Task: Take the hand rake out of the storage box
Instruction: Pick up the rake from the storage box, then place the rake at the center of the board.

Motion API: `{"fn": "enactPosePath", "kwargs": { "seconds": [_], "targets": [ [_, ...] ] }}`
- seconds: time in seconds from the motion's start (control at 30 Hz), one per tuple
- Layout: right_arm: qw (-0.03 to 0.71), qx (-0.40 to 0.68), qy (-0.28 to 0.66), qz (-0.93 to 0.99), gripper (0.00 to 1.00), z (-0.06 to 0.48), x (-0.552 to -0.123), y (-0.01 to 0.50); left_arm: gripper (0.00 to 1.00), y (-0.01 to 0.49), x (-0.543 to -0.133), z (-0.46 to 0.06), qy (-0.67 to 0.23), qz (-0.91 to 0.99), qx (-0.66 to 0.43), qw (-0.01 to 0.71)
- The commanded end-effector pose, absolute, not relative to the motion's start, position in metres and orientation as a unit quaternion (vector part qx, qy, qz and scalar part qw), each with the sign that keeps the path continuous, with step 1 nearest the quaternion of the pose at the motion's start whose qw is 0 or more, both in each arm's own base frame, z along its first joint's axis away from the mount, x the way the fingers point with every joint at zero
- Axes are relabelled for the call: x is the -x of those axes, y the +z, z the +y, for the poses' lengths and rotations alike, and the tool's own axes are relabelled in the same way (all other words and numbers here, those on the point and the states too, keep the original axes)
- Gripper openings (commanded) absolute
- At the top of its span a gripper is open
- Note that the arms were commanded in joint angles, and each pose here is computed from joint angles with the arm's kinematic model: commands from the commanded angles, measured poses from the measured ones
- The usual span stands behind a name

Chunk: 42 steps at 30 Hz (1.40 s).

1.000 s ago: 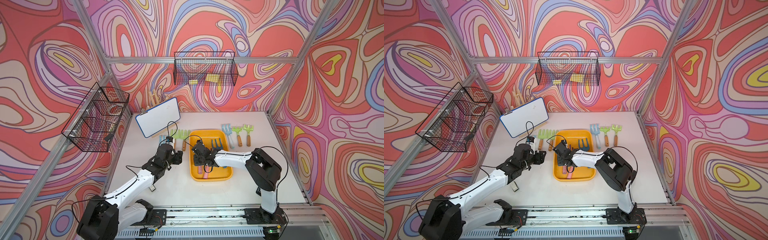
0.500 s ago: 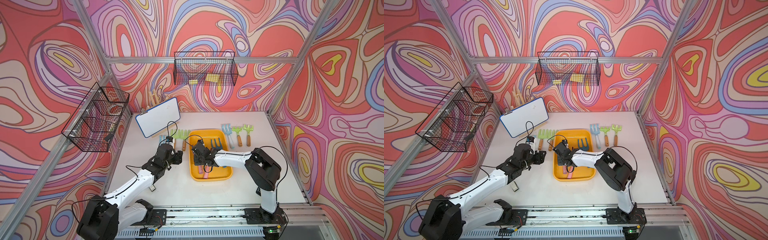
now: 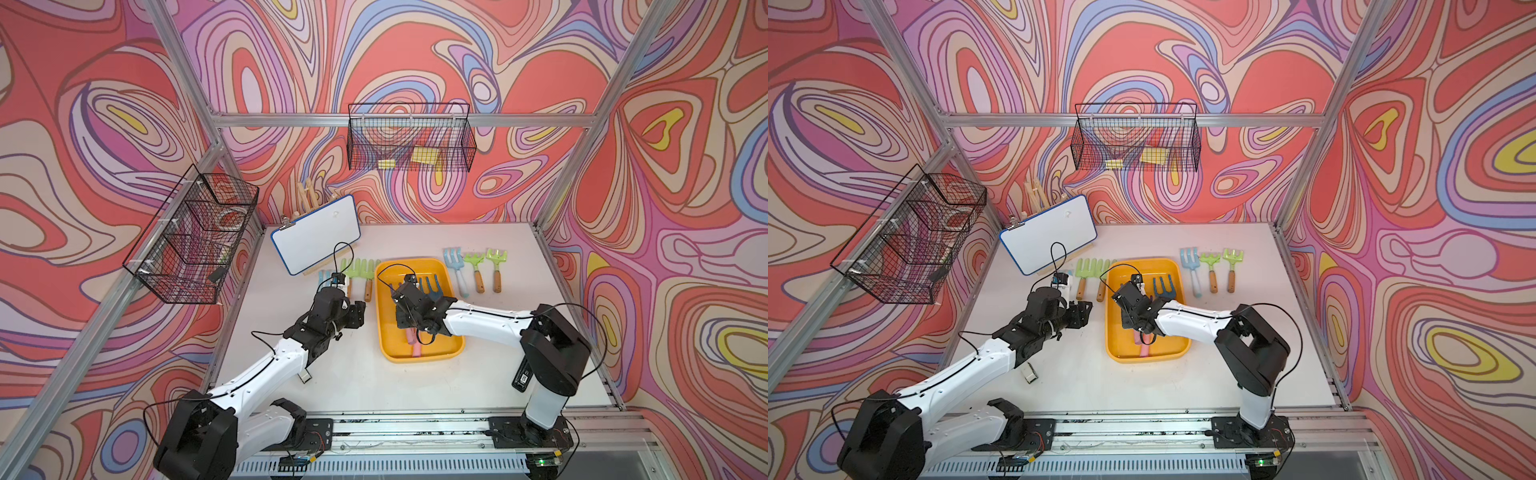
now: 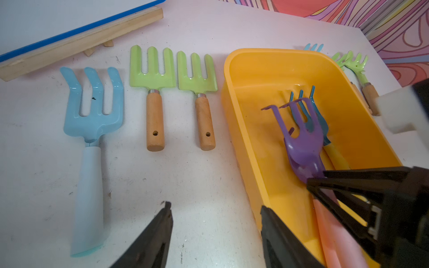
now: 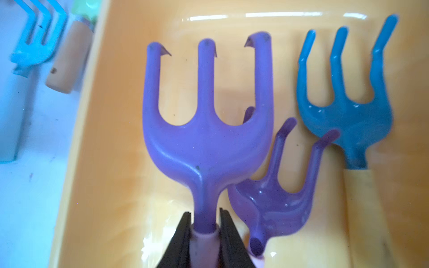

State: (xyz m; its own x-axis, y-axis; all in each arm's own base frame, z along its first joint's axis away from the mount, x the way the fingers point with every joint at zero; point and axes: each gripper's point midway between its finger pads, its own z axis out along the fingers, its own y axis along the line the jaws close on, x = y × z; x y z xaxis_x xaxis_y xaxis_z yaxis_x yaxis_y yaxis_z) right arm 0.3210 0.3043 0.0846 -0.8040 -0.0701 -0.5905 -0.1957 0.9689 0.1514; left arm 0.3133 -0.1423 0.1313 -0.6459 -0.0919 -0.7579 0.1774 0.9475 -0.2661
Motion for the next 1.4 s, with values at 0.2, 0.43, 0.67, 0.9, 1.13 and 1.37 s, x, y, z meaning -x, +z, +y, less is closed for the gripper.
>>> {"fn": "enactPosePath", "kwargs": {
  "seconds": [0.2, 0.43, 0.67, 0.9, 1.13, 1.37],
  "targets": [
    [0.375, 0.078, 0.101, 0.918, 0.17, 0.281, -0.317, 0.152, 0.65, 0.138, -0.319, -0.143, -0.167, 0.888, -0.021, 0.428],
    [0.395, 0.081, 0.072, 0.912, 0.17, 0.252, -0.306, 0.178, 0.65, 0.139, -0.318, -0.142, -0.168, 0.887, -0.02, 0.43],
    [0.409, 0.078, 0.021, 0.909, 0.17, 0.213, -0.292, 0.197, 0.65, 0.138, -0.318, -0.142, -0.172, 0.887, -0.019, 0.429],
    [0.418, 0.059, -0.021, 0.906, 0.17, 0.168, -0.281, 0.209, 0.65, 0.139, -0.318, -0.142, -0.175, 0.886, -0.017, 0.429],
    [0.4, 0.009, -0.019, 0.916, 0.18, 0.109, -0.28, 0.203, 0.65, 0.138, -0.318, -0.142, -0.178, 0.886, -0.017, 0.428],
    [0.36, -0.033, -0.035, 0.932, 0.18, 0.075, -0.286, 0.175, 0.65, 0.138, -0.318, -0.141, -0.181, 0.886, -0.015, 0.427]
  ]
}}
